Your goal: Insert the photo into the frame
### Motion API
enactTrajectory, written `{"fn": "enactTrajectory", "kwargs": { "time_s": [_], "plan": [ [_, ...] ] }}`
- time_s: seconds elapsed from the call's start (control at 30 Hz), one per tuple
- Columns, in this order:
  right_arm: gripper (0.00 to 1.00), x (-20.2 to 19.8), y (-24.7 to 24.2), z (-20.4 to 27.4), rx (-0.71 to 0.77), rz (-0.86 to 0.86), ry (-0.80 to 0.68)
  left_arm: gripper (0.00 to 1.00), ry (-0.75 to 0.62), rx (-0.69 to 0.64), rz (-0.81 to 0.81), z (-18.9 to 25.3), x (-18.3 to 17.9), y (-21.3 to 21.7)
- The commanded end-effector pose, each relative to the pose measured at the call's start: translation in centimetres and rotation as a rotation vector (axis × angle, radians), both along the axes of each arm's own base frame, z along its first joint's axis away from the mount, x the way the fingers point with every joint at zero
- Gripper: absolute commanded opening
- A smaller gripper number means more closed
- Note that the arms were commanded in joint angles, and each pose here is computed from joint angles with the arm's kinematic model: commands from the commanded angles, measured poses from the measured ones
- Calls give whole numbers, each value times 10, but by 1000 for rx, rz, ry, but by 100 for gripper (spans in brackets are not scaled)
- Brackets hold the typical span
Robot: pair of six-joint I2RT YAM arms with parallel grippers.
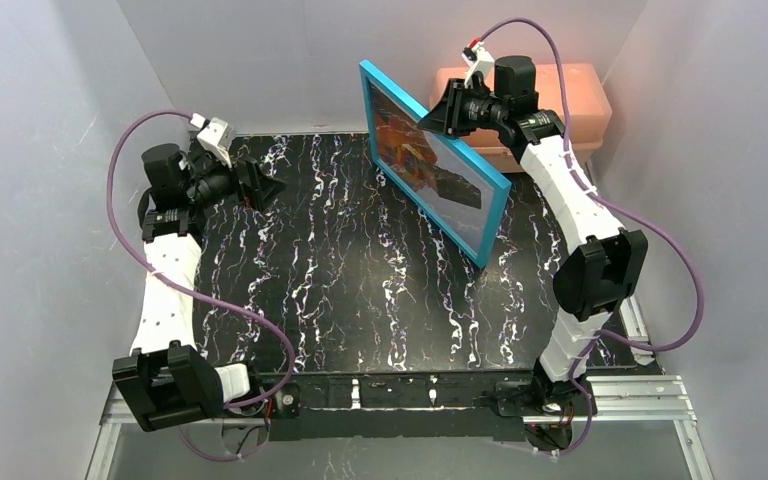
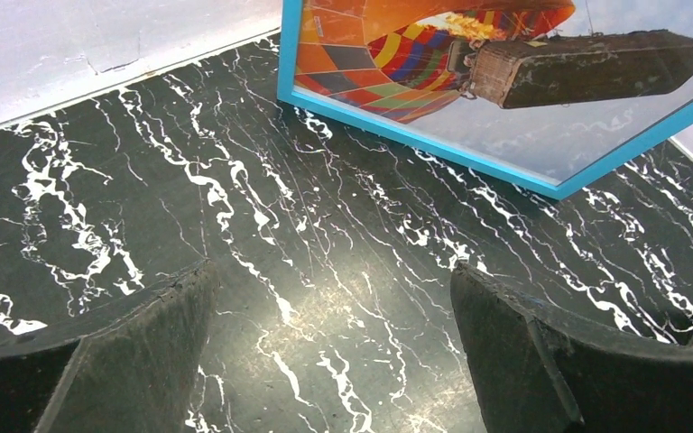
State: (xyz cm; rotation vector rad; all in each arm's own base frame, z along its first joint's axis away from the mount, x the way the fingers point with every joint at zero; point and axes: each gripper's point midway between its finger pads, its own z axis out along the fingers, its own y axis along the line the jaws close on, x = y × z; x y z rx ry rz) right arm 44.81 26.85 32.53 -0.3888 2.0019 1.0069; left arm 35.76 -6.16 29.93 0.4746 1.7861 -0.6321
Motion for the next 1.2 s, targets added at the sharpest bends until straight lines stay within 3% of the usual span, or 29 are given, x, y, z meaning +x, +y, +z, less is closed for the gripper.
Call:
{"fn": "enactTrajectory", "kwargs": {
  "time_s": [0.0, 0.4, 0.67, 0.9, 1.17],
  "plan": [
    [27, -15, -21, -140, -152, -67, 411, 98, 33, -60, -25, -1, 0, -6],
    [26, -16, -80, -153, -240, -185, 434, 98, 77, -133, -36, -12, -1, -12],
    [25, -28, -96, -160, 14, -207, 534, 98, 108, -201, -37, -7, -3, -16],
    [26, -33, -112, -167, 46, -240, 571, 98, 128, -215, -56, -7, -10, -20],
    [26, -64, -117, -200, 102, -288, 638, 98, 136, -219, -79, -10, -17, -24]
  ]
}}
